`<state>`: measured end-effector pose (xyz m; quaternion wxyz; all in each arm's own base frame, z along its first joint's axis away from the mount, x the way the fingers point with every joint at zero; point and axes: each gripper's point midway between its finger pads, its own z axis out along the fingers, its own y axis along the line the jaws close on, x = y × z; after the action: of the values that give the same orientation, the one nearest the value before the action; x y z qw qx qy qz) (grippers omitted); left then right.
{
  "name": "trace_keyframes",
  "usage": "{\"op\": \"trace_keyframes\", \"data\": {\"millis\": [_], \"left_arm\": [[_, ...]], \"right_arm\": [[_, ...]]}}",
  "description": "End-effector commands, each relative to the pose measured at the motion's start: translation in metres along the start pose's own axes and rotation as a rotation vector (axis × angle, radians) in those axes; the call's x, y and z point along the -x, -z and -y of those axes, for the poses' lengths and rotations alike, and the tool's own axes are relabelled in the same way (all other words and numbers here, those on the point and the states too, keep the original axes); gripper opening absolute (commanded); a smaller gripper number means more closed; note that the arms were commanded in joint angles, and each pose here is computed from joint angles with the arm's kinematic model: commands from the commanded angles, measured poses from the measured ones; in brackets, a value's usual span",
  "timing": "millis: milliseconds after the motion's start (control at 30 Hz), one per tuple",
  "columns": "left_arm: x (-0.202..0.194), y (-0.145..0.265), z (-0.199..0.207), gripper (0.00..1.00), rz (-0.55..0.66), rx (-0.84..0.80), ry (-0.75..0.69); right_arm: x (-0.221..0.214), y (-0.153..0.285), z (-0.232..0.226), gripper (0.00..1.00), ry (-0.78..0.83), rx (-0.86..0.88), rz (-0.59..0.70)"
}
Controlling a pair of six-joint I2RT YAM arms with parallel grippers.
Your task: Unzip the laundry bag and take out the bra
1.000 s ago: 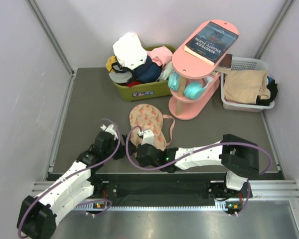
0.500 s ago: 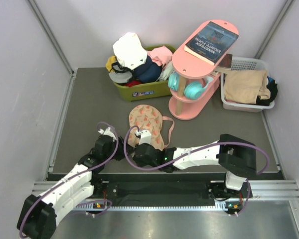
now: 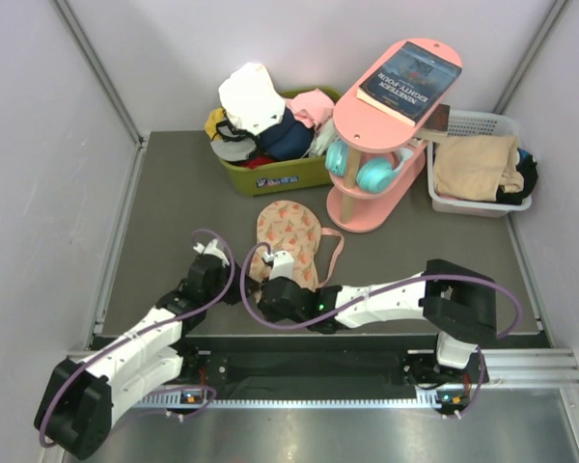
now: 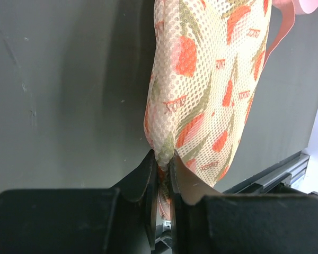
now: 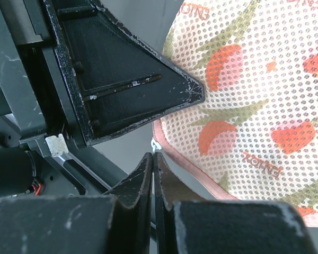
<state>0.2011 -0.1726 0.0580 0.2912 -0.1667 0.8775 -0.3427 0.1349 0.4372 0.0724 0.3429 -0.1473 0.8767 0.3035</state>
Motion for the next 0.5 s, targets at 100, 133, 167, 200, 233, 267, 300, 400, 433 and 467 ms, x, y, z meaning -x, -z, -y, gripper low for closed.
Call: {"op": "trace_keyframes", "data": {"millis": [100, 133, 167, 200, 233, 267, 300, 400, 433, 467], "left_arm": [[0.035, 0.000, 0.019, 0.00, 0.117, -0.010, -0.072], [0.036, 0.000, 0.017, 0.00, 0.124, -0.001, -0.080], [0.039, 0.001, 0.019, 0.00, 0.131, 0.000, -0.083], [0.040, 0.001, 0.018, 0.00, 0.135, 0.006, -0.088], [0.040, 0.001, 0.017, 0.00, 0.135, 0.013, -0.093], [0.043, 0.002, 0.017, 0.00, 0.148, 0.017, -0.095], [0.043, 0.002, 0.016, 0.00, 0.150, 0.021, -0.096], [0.046, 0.002, 0.014, 0.00, 0.158, 0.036, -0.111], [0.046, 0.003, 0.013, 0.00, 0.158, 0.043, -0.114], [0.047, 0.003, 0.013, 0.00, 0.161, 0.043, -0.117]], "right_arm": [[-0.006, 0.006, -0.001, 0.00, -0.041, 0.034, -0.011], [-0.006, 0.007, 0.004, 0.00, -0.049, 0.021, -0.009], [-0.005, 0.009, 0.007, 0.00, -0.050, 0.015, -0.007], [-0.005, 0.009, 0.011, 0.00, -0.054, 0.005, -0.003], [-0.006, 0.012, 0.017, 0.00, -0.057, -0.009, -0.003], [-0.005, 0.013, 0.020, 0.00, -0.062, -0.018, 0.002], [-0.005, 0.014, 0.024, 0.00, -0.065, -0.029, 0.005], [-0.006, 0.019, 0.037, 0.00, -0.071, -0.066, 0.013], [-0.006, 0.021, 0.040, 0.00, -0.074, -0.071, 0.014], [-0.006, 0.022, 0.043, 0.00, -0.073, -0.078, 0.015]]}}
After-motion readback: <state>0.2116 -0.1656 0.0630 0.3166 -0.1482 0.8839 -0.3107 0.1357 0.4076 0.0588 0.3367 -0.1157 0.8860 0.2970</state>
